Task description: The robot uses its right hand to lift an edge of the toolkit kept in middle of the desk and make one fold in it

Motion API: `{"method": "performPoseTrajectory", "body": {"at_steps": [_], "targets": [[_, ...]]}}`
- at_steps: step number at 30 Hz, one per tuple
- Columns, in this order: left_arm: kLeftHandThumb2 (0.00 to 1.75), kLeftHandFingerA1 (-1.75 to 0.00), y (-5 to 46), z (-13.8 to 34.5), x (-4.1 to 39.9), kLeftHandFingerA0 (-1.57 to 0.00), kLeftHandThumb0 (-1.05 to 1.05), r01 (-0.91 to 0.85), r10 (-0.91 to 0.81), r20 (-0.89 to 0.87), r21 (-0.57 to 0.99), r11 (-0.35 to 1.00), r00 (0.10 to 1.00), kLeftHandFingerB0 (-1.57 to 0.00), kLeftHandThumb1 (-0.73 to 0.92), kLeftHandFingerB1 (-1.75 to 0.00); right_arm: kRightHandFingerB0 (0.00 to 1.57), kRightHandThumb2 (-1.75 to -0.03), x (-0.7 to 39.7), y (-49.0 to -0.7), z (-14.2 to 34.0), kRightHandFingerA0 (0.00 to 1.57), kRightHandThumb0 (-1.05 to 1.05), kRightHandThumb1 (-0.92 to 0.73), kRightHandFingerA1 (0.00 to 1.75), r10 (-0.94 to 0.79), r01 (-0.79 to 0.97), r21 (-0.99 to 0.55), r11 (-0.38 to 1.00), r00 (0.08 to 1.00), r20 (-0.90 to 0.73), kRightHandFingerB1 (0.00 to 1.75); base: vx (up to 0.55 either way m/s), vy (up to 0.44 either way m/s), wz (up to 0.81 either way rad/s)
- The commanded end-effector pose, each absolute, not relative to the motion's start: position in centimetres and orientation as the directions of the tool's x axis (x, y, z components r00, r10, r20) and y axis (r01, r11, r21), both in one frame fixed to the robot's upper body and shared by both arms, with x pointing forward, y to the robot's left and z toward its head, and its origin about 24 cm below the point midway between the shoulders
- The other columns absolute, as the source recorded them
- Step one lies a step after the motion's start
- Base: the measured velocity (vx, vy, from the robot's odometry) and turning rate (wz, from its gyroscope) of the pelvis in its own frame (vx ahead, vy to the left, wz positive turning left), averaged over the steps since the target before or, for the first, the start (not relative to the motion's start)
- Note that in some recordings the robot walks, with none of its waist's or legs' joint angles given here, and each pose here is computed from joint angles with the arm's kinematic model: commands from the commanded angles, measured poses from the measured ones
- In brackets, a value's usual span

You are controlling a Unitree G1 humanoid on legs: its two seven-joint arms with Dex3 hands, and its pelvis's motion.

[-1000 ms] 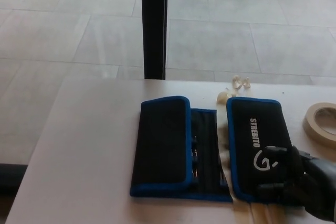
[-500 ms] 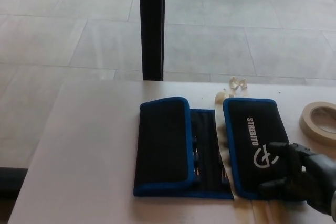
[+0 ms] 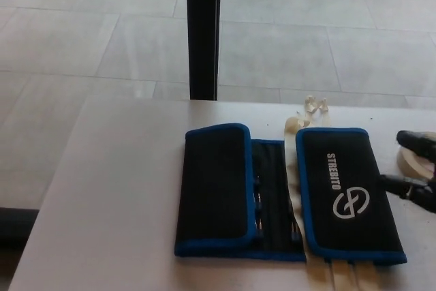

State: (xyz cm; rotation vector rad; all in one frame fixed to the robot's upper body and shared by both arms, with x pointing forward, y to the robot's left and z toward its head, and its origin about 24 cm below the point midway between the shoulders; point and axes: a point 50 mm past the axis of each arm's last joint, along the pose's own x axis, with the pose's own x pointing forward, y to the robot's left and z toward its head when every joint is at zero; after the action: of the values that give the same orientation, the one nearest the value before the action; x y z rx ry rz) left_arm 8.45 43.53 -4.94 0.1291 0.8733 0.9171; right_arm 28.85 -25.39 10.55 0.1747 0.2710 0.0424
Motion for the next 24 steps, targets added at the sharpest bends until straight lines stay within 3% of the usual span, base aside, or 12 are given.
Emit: {"method": "performPoseTrajectory", "body": {"at_steps": [1,2,3,7,8,10,11,17,21,22,23,24], "targets": [[0.63,-0.6,44.4,-4.3,7.8,-0.68,-0.66,-0.637,0.75,-0.603,0.473,0.609,0.271,-0.5,0.77,-0.51,0.28,-0.68,25.9,-32.4,17.5,0.39,-0.58,-0.92,0.67,-0.019,0.087,0.529,0.844,0.991,-0.132,0.4,0.0,0.0,0.0],[0.63,-0.61,44.5,-4.2,7.8,-0.67,-0.66,-0.635,0.752,-0.601,0.476,0.609,0.271,-0.51,0.77,-0.51,0.34,-1.04,25.6,-33.3,17.6,0.43,-0.59,-0.75,0.69,-0.069,0.13,0.523,0.842,0.989,-0.134,0.56,0.0,0.0,0.0],[0.63,-0.61,44.4,-4.2,7.9,-0.68,-0.66,-0.638,0.752,-0.6,0.472,0.608,0.273,-0.51,0.76,-0.51,0.31,-0.71,24.8,-35.5,17.8,0.36,-0.6,-0.92,0.7,-0.157,0.192,0.553,0.811,0.981,-0.11,0.44,0.0,0.0,0.0],[0.62,-0.64,44.4,-4.2,8.1,-0.7,-0.65,-0.638,0.756,-0.597,0.477,0.605,0.271,-0.54,0.76,-0.51,0.31,-0.69,23.2,-39.1,17.6,0.38,-0.6,-0.92,0.7,-0.302,0.282,0.6,0.749,0.951,-0.071,0.43,0.0,0.0,0.0],[0.64,-0.62,44.4,-4.2,8.1,-0.67,-0.64,-0.641,0.752,-0.597,0.467,0.609,0.28,-0.5,0.77,-0.52,0.45,-0.66,21.6,-41.9,16.7,0.52,-0.69,-0.88,0.8,-0.446,0.392,0.602,0.695,0.893,-0.067,0.54,0.0,0.0,0.0],[0.64,-0.62,44.4,-4.1,8.1,-0.67,-0.64,-0.643,0.751,-0.597,0.463,0.61,0.282,-0.5,0.77,-0.52,0.45,-0.66,20.8,-43.1,16.3,0.52,-0.69,-0.88,0.8,-0.502,0.436,0.602,0.669,0.862,-0.067,0.54,0.0,0.0,0.0],[0.64,-0.61,44.5,-4.1,7.9,-0.66,-0.66,-0.643,0.749,-0.601,0.462,0.611,0.279,-0.49,0.79,-0.5,0.48,-0.65,18.3,-45.6,14.9,0.56,-0.72,-0.84,0.8,-0.672,0.603,0.515,0.61,0.737,-0.067,0.59,0.0,0.0,0.0],[0.63,-0.6,44.5,-4.2,7.8,-0.66,-0.65,-0.641,0.752,-0.599,0.47,0.607,0.273,-0.51,0.78,-0.51,0.47,-0.65,12.3,-50.2,10.9,0.73,-0.77,-0.82,1.04,-0.897,0.815,0.487,0.314,0.423,-0.128,0.8,0.0,0.0,0.0],[0.63,-0.61,44.3,-4.2,8.0,-0.66,-0.64,-0.641,0.749,-0.598,0.462,0.613,0.285,-0.5,0.78,-0.51,0.41,-0.67,8.5,-50.8,8.1,0.74,-0.77,-0.86,0.96,-0.957,0.85,0.525,0.044,0.186,-0.222,0.71,0.0,0.0,0.0],[0.63,-0.6,44.3,-4.2,8.0,-0.67,-0.64,-0.635,0.75,-0.597,0.468,0.615,0.286,-0.5,0.79,-0.5,0.37,-0.97,8.0,-50.8,7.5,0.76,-0.8,-0.66,0.97,-0.956,0.842,0.54,0.006,0.163,-0.244,0.7,0.0,0.0,0.0],[0.63,-0.59,44.3,-4.2,8.0,-0.67,-0.65,-0.632,0.751,-0.596,0.473,0.614,0.284,-0.5,0.79,-0.5,0.34,-0.66,7.5,-50.7,6.7,0.73,-0.74,-0.83,1.01,-0.952,0.817,0.575,-0.039,0.145,-0.27,0.67,0.0,0.0,0.0],[0.63,-0.59,44.3,-4.3,7.9,-0.67,-0.65,-0.633,0.751,-0.598,0.472,0.614,0.282,-0.5,0.79,-0.5,0.34,-0.66,7.5,-50.7,6.6,0.73,-0.74,-0.83,1.01,-0.951,0.807,0.588,-0.051,0.141,-0.276,0.67,0.0,0.0,0.0]]}}
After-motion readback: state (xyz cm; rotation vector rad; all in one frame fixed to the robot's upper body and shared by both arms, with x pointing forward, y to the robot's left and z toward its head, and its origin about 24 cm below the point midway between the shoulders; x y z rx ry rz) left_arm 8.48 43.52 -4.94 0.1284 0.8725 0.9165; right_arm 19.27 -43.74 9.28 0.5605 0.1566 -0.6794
